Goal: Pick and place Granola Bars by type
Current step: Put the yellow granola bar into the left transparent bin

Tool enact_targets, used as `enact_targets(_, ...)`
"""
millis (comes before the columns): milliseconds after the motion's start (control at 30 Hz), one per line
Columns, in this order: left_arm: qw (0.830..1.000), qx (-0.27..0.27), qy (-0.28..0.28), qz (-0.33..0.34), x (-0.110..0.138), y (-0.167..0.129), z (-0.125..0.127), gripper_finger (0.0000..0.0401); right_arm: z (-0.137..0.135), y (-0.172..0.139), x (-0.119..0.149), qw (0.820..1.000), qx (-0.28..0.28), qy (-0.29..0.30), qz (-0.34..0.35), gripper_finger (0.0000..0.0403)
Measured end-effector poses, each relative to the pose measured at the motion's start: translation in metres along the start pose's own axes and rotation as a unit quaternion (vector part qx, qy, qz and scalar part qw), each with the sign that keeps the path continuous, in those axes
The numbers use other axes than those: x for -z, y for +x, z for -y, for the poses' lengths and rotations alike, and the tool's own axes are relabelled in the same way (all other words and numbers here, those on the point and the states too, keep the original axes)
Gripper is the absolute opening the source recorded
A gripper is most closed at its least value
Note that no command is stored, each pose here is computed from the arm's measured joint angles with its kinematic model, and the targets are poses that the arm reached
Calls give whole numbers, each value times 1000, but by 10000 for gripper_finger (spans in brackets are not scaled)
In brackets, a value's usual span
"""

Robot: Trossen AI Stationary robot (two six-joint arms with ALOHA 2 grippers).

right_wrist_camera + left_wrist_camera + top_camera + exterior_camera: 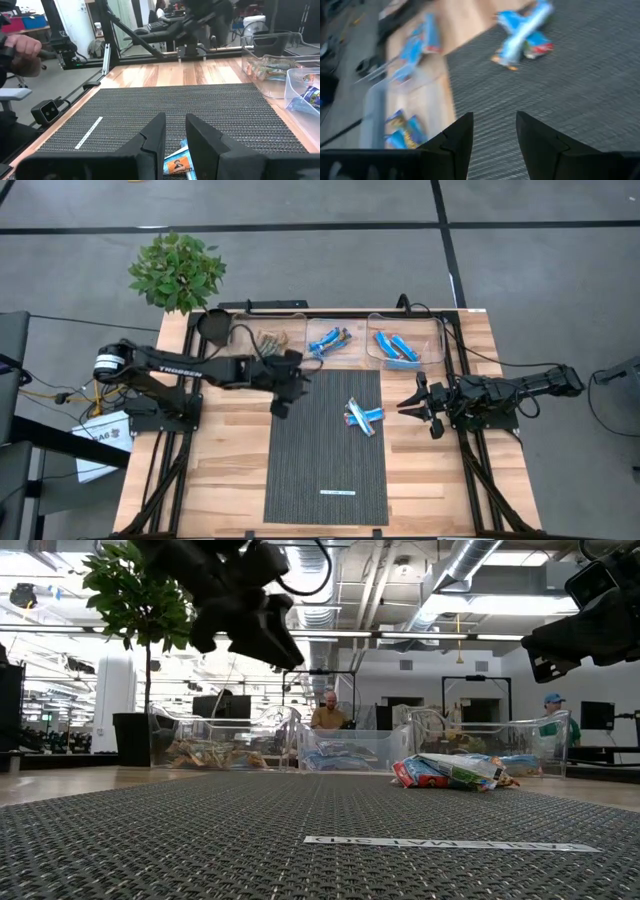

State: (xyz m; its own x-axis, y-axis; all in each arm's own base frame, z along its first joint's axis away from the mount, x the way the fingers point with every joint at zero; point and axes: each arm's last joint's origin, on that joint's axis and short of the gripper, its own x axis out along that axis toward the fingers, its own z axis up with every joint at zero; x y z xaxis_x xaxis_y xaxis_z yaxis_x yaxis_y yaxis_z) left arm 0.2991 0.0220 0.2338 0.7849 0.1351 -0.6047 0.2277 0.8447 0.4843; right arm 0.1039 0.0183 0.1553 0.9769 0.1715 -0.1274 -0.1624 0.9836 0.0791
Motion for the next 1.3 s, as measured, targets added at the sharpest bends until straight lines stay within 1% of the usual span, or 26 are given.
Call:
enact_targets(200,998,44,51,-10,-7,-3,23,143,0,0,0,1000,0,0,0,67)
enact_targets(400,996,55,71,7,-15,-5,35,143,0,0,0,1000,0,0,0,67)
enact_targets(467,996,55,74,11,-17,1,38,143,0,0,0,1000,0,0,0,67)
enact_targets(533,995,61,73,0,-17,7,40,143,0,0,0,1000,0,0,0,67)
enact_targets(667,995,59,78,-9,-26,21,38,143,0,0,0,1000,0,0,1,67)
enact_targets(800,992,46,116,-28,-36,38,35,143,0,0,0,1000,0,0,1,67)
enact_targets(867,990,37,133,-26,-44,48,31,143,0,0,0,1000,0,0,0,67)
enact_targets(1133,981,45,186,-39,-71,79,21,143,0,0,0,1000,0,0,1,67)
enact_targets(1300,971,54,226,-46,-83,99,19,143,0,0,0,1000,0,0,1,67)
